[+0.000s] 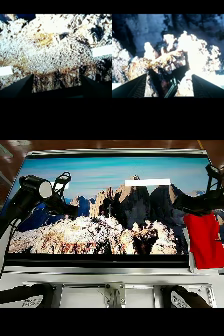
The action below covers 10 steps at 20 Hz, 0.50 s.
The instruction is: Fold the shirts.
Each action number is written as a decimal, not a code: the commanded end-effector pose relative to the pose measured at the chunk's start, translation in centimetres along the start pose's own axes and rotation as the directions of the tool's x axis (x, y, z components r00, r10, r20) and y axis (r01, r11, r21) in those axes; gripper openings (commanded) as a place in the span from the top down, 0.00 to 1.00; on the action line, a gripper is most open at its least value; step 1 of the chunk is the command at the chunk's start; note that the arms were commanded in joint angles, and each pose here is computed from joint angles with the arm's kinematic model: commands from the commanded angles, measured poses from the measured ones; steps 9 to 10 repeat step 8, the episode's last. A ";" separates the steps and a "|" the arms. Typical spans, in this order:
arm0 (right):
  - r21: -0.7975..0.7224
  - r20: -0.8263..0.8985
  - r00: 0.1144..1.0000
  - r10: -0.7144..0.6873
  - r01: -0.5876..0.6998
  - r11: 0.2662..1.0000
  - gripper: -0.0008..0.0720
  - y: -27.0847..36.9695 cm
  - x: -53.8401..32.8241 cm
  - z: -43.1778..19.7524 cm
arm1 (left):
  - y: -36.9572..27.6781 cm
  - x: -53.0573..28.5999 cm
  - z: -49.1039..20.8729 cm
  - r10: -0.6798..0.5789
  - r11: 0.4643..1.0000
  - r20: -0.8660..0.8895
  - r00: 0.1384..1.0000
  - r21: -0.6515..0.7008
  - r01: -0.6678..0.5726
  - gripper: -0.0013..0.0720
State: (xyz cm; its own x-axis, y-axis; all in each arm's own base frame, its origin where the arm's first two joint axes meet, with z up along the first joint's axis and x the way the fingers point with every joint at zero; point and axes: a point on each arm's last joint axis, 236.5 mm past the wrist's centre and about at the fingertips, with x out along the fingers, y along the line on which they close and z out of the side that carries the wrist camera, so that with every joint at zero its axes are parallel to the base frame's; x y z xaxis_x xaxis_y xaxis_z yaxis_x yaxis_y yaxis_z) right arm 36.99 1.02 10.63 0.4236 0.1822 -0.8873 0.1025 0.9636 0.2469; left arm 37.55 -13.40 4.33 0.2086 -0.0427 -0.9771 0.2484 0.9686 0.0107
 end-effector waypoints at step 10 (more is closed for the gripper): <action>-0.022 -0.023 0.999 0.035 -0.035 0.999 0.06 1.7 0.4 -0.5 | 0.2 0.1 0.3 0.015 1.000 0.010 1.000 0.004 -0.015 0.04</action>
